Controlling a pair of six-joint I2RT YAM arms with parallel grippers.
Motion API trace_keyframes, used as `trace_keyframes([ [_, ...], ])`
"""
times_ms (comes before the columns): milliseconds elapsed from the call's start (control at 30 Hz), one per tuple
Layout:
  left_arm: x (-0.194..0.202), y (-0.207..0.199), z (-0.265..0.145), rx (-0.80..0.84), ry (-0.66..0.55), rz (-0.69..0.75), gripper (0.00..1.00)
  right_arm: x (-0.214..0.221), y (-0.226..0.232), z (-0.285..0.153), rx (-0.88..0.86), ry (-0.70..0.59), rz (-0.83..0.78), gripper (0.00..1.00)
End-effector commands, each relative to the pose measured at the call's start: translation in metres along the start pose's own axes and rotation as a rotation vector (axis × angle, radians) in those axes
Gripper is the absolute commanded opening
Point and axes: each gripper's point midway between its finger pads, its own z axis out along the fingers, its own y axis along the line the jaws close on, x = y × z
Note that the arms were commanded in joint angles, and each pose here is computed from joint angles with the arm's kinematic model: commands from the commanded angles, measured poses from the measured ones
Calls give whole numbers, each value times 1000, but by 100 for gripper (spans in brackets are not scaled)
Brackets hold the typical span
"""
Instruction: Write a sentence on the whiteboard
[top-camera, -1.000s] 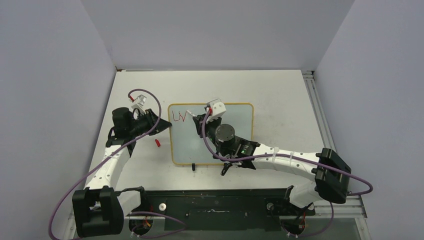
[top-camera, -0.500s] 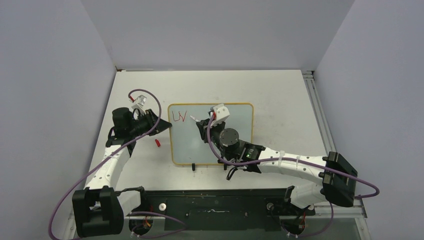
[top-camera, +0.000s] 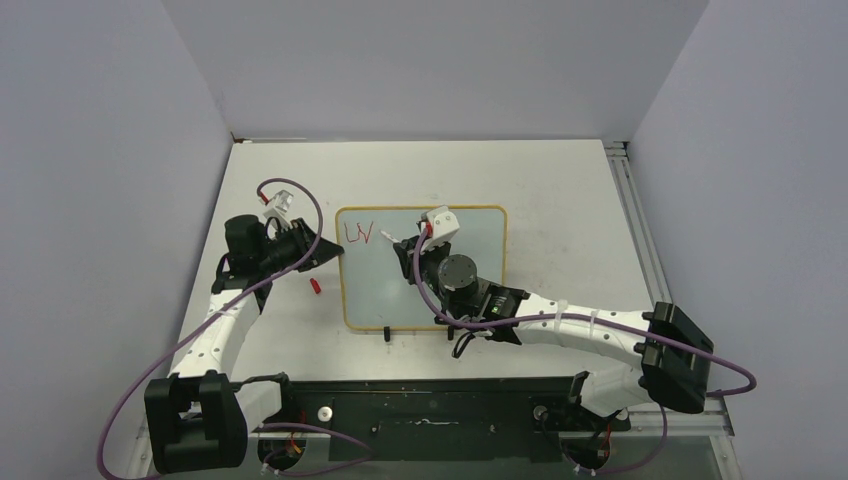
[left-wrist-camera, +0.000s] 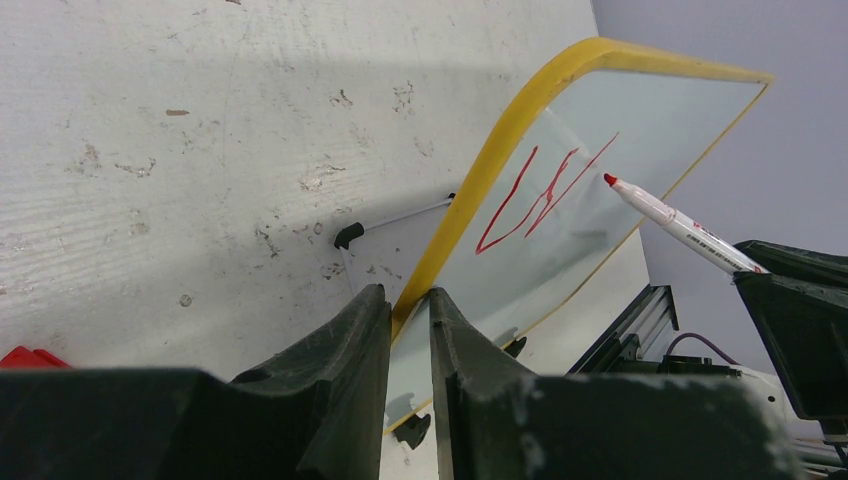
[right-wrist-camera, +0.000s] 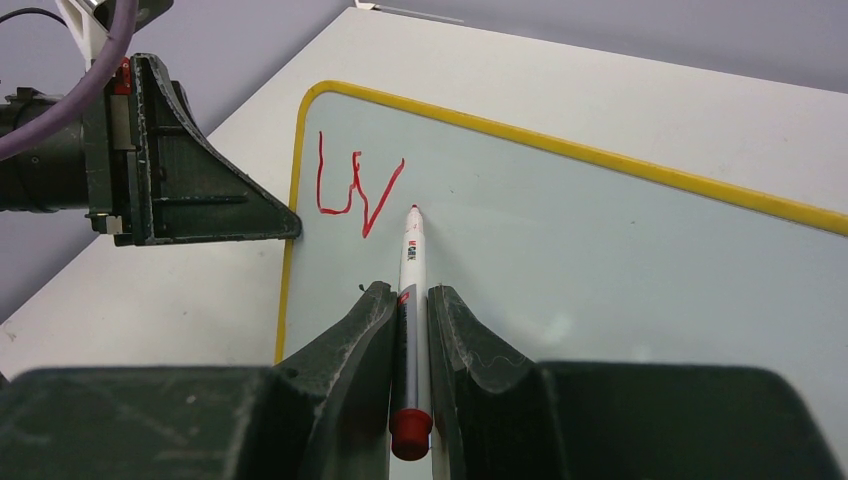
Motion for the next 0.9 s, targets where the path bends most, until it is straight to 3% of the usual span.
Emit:
trace_keyframes([
  [0, -17, -14, -1, 34, -26, 57, 19, -8, 1, 6, -1, -33, 31, 5],
  [867, -17, -15, -1, 35, -25, 60, 19, 21, -2, 6, -7, 37, 20, 5],
])
